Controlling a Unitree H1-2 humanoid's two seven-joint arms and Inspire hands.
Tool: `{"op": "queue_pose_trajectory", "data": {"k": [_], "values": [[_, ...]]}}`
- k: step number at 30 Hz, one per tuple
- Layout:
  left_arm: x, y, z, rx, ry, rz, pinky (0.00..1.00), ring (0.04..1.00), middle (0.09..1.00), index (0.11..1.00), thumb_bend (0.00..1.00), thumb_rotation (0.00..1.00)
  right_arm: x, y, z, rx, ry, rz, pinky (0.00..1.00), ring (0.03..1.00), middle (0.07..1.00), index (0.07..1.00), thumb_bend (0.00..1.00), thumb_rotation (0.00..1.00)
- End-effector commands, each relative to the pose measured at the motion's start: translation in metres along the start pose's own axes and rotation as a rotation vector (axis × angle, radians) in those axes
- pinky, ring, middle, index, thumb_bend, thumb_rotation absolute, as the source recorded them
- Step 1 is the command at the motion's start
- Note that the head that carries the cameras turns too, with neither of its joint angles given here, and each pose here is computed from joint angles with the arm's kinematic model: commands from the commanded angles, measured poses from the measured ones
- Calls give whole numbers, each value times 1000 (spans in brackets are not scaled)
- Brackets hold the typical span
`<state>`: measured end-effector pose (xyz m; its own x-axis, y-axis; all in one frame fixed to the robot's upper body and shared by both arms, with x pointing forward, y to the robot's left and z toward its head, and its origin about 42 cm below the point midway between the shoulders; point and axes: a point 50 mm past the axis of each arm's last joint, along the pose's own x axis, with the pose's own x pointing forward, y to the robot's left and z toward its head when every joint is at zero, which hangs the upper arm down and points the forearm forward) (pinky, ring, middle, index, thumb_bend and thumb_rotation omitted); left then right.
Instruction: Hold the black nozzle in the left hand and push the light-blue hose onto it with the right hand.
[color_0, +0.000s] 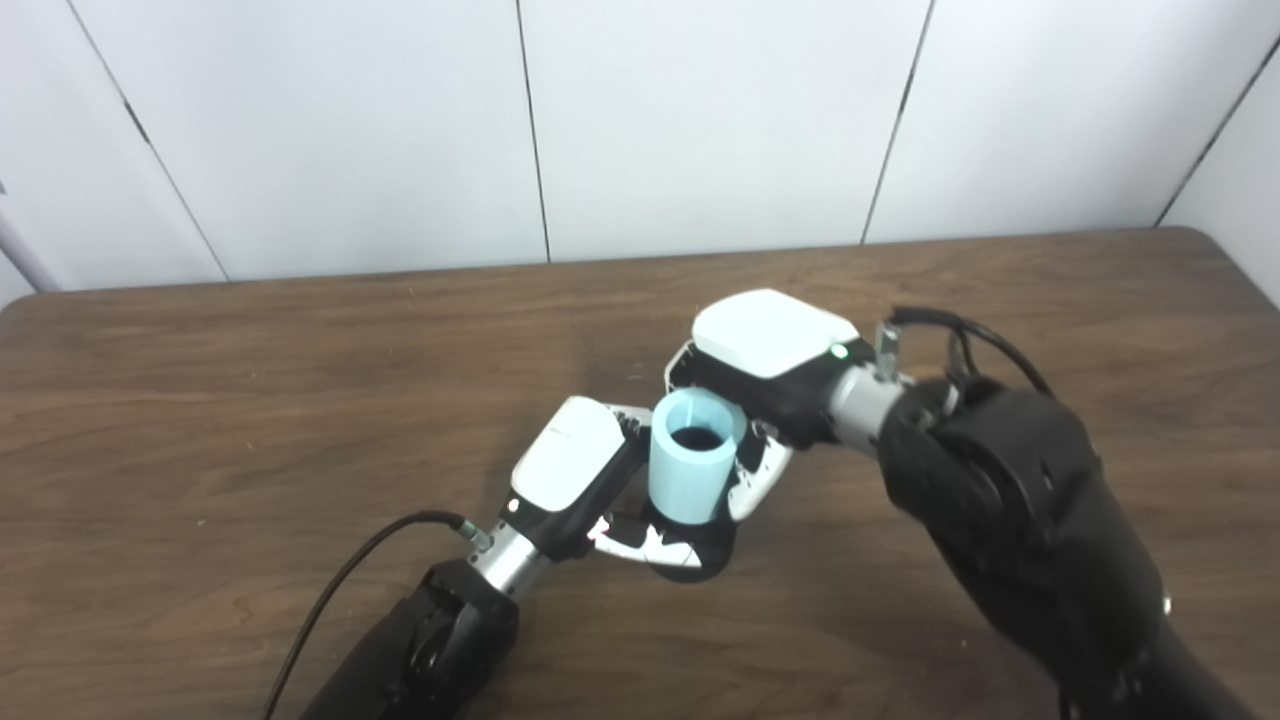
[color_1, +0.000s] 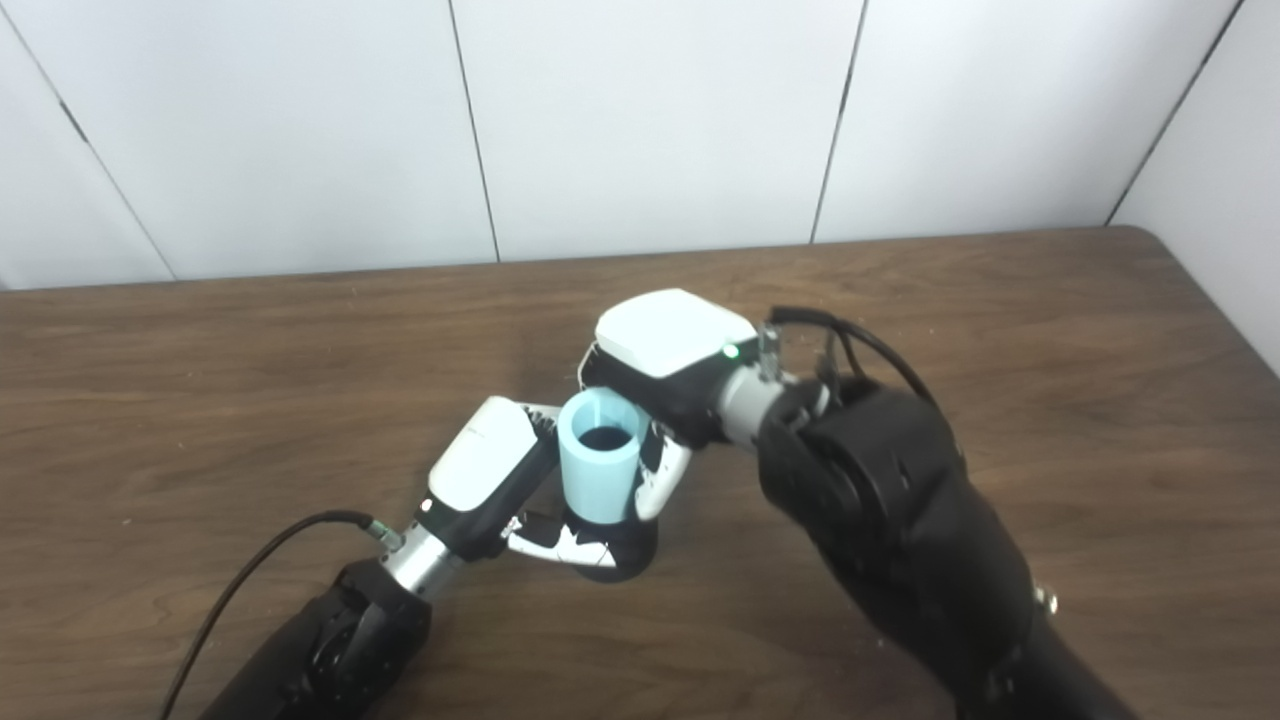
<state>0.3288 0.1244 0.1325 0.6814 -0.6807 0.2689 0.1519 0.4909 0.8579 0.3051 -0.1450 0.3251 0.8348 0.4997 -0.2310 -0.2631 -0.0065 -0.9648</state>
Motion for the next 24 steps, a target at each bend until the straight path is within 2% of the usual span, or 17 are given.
{"op": "queue_pose_trajectory", "data": {"k": [1, 2, 4, 7, 9, 10, 12, 15, 17, 21, 24], "values": [[-44, -49, -10, 15, 107, -276, 428, 475, 461, 385, 696, 432, -9, -17, 12, -1, -121, -144, 988, 991, 995, 1000, 1000, 482], [-45, -49, -10, 12, 106, -281, 474, 525, 520, 420, 725, 455, -11, -18, 9, 19, -143, -200, 994, 996, 998, 1000, 1000, 496], [-45, -49, -9, -1, 108, -300, 621, 643, 641, 553, 815, 462, -18, -20, 2, 83, -189, -322, 999, 1000, 1000, 1000, 1000, 571], [-44, -47, -7, -30, 100, -326, 828, 792, 772, 699, 880, 445, -31, -14, -10, 230, -251, -560, 1000, 1000, 1000, 1000, 1000, 637], [-43, -46, -6, -37, 83, -327, 890, 858, 835, 760, 898, 437, -36, -6, -20, 317, -271, -694, 1000, 1000, 1000, 1000, 1000, 660], [-42, -44, -6, -40, 73, -323, 952, 922, 913, 829, 927, 429, -38, 0, -26, 364, -276, -754, 1000, 988, 998, 1000, 1000, 673], [-41, -39, -5, -45, 59, -318, 988, 978, 975, 884, 946, 426, -40, 10, -35, 432, -277, -833, 989, 972, 988, 1000, 1000, 682], [-36, -21, 0, -86, 22, -273, 999, 998, 998, 962, 992, 424, -44, 42, -58, 546, -220, -905, 866, 930, 953, 1000, 989, 719], [-34, -4, 5, -140, -23, -194, 1000, 1000, 1000, 992, 1000, 420, -51, 65, -69, 594, -165, -912, 802, 920, 951, 1000, 990, 739], [-33, 23, 13, -245, -96, -14, 1000, 1000, 1000, 1000, 1000, 449, -63, 97, -71, 648, -107, -922, 795, 916, 966, 1000, 968, 760], [-39, 46, 16, -308, -110, 94, 1000, 1000, 1000, 1000, 1000, 460, -68, 115, -71, 707, -85, -936, 794, 918, 972, 1000, 954, 770]]}}
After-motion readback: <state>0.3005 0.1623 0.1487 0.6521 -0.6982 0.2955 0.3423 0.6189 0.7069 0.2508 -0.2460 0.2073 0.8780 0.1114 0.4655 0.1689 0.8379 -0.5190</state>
